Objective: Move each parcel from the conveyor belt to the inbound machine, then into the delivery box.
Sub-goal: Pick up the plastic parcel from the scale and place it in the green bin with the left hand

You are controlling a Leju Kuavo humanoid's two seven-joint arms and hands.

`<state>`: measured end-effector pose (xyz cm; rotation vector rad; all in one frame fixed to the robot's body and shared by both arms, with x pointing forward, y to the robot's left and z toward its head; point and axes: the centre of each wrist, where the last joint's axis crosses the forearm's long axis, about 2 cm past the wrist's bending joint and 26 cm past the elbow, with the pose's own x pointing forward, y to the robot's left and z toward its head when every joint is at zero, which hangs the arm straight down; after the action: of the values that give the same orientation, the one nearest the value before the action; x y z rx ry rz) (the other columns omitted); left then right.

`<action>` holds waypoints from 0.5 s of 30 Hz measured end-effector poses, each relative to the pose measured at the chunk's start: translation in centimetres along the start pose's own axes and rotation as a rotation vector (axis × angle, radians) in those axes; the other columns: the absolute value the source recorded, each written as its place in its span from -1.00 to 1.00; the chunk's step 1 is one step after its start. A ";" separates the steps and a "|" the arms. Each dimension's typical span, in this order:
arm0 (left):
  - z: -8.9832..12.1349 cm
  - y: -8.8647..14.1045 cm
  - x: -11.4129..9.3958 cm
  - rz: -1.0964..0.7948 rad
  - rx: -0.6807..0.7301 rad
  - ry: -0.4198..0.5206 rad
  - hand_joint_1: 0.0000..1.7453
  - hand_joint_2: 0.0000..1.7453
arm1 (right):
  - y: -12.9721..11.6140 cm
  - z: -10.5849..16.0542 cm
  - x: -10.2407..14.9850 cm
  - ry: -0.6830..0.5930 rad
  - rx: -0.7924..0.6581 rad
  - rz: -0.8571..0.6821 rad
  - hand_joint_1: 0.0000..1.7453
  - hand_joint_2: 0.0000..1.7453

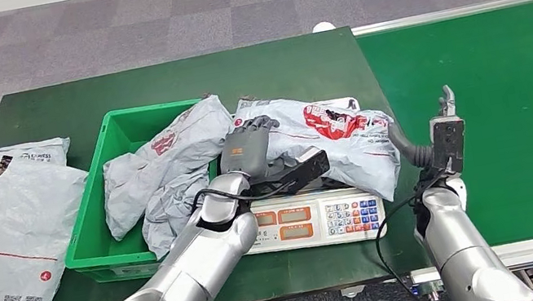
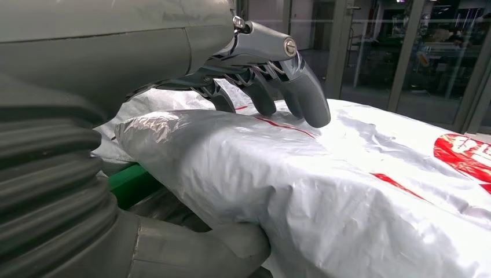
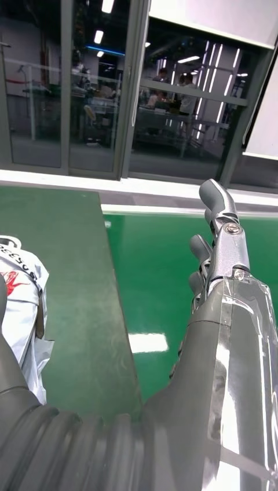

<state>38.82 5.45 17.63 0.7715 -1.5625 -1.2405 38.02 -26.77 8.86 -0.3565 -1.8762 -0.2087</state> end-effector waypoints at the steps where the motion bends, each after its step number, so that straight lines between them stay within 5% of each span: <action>1: 0.0 0.0 0.0 0.000 0.000 0.000 -0.26 1.00 | 0.0 0.0 0.0 0.001 0.000 0.000 -1.00 1.00; 6: 0.0 0.0 0.0 0.000 0.000 0.000 -0.15 1.00 | 0.0 0.0 0.0 0.002 0.000 0.000 -1.00 1.00; 10: 0.0 0.0 0.0 -0.002 -0.001 0.000 0.98 1.00 | 0.1 0.1 0.0 0.003 0.000 0.000 -1.00 1.00; 15: 0.0 -0.2 -0.1 -0.018 -0.021 -0.001 1.00 1.00 | 0.1 0.1 -0.1 0.007 0.000 0.001 -1.00 1.00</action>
<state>38.80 5.49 17.45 0.7729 -1.5440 -1.2690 37.97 -26.67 8.74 -0.3561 -1.8694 -0.2086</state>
